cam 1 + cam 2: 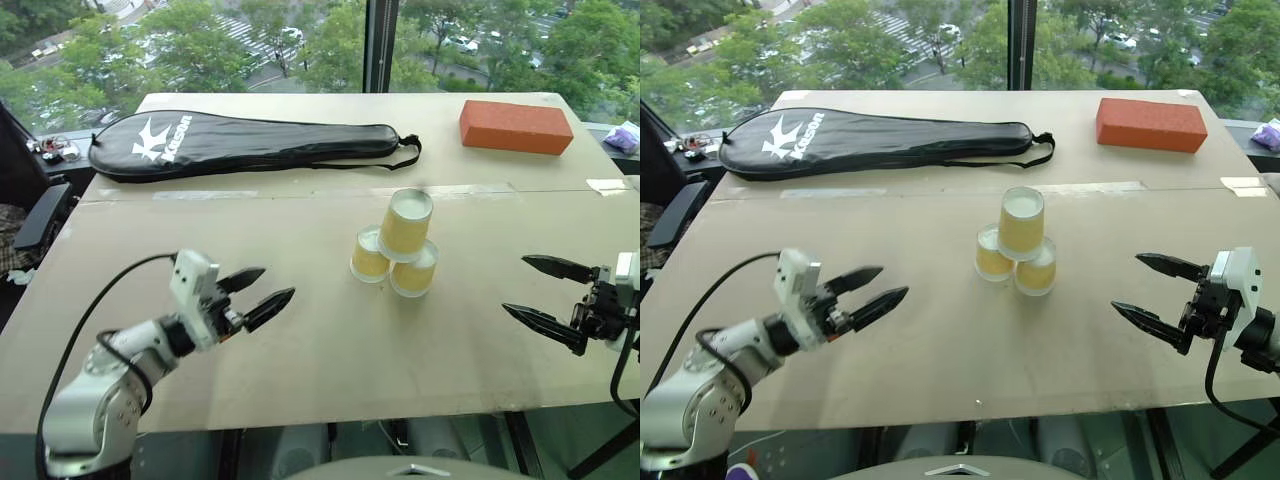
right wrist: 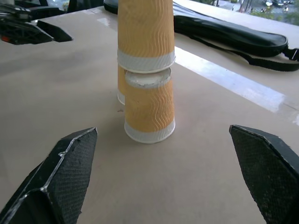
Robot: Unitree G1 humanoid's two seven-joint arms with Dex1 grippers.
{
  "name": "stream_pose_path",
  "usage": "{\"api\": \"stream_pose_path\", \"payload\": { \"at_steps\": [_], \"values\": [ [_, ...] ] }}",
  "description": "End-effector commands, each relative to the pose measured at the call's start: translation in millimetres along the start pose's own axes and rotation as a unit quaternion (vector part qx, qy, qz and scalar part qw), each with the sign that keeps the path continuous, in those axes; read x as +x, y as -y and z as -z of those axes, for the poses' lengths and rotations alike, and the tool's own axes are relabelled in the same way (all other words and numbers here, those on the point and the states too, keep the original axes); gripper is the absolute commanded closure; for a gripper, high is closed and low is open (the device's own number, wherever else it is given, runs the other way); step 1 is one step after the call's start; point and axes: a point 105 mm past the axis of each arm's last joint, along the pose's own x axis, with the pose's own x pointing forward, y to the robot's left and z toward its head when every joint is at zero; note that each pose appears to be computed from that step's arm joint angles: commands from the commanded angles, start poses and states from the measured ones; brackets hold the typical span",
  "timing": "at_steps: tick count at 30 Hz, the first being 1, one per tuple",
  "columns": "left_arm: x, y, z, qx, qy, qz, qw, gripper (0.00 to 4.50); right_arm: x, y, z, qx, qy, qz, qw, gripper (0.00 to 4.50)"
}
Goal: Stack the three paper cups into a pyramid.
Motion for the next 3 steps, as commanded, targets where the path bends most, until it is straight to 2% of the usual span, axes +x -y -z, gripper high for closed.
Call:
{"api": "stream_pose_path", "payload": {
  "at_steps": [1, 3],
  "values": [
    [-6.6, 3.6, -11.3, 0.031, 0.035, -0.018, 0.999, 0.09, -10.6, 6.1, -3.2, -0.015, -0.014, 0.01, 1.0, 0.0],
    [-8.8, 4.3, -4.2, 0.033, 0.026, -0.025, 0.999, 0.09, -14.4, 7.5, 0.9, -0.01, -0.024, 0.012, 1.0, 0.0]
  ]
}}
